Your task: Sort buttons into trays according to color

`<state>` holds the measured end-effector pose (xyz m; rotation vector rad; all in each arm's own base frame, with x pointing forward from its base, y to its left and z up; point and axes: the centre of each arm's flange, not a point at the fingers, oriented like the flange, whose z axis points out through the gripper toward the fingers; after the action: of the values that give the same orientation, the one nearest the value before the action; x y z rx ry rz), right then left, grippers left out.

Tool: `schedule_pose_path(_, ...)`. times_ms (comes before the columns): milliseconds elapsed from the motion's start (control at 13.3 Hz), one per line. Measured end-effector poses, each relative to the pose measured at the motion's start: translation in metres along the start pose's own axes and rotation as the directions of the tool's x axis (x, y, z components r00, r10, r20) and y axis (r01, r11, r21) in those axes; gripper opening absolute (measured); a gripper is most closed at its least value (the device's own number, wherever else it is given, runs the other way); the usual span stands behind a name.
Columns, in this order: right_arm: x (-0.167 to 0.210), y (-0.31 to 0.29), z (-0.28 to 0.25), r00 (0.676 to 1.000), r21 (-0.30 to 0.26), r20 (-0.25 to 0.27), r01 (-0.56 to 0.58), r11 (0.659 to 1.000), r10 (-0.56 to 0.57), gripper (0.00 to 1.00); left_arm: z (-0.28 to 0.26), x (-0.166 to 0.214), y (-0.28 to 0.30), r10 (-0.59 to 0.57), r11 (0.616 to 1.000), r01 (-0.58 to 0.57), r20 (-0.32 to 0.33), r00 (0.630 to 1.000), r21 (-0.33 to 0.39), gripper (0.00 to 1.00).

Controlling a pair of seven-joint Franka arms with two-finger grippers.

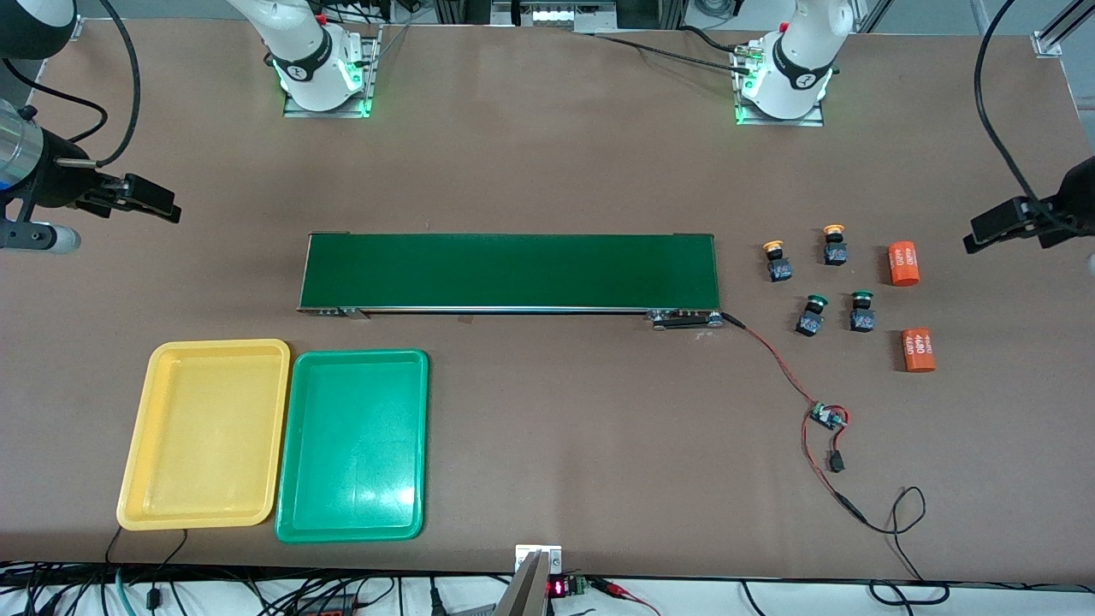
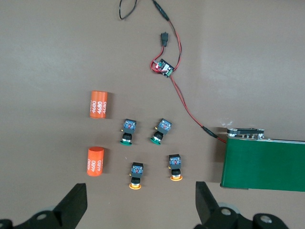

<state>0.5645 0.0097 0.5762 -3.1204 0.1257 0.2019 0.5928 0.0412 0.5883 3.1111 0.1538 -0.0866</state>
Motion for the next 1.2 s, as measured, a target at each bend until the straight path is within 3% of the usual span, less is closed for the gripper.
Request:
schedule_pose_path(601,0.000,0.000,0.000,1.000,0.000,-0.001,0.000,1.000,0.000,1.00,0.155,0.055,0.018,0.034,0.999,-0.029,0.217,0.976,-0.026,1.00)
schedule_pose_path(976,0.000,0.000,0.000,1.000,0.000,-0.001,0.000,1.000,0.000,1.00,0.230,0.061,0.020,0.032,0.999,-0.027,0.176,0.984,-0.029,1.00)
schedule_pose_path(1202,0.000,0.000,0.000,1.000,0.000,-0.002,0.000,1.000,0.000,1.00,0.245,0.066,-0.026,-0.042,0.998,0.047,0.135,0.990,-0.032,1.00)
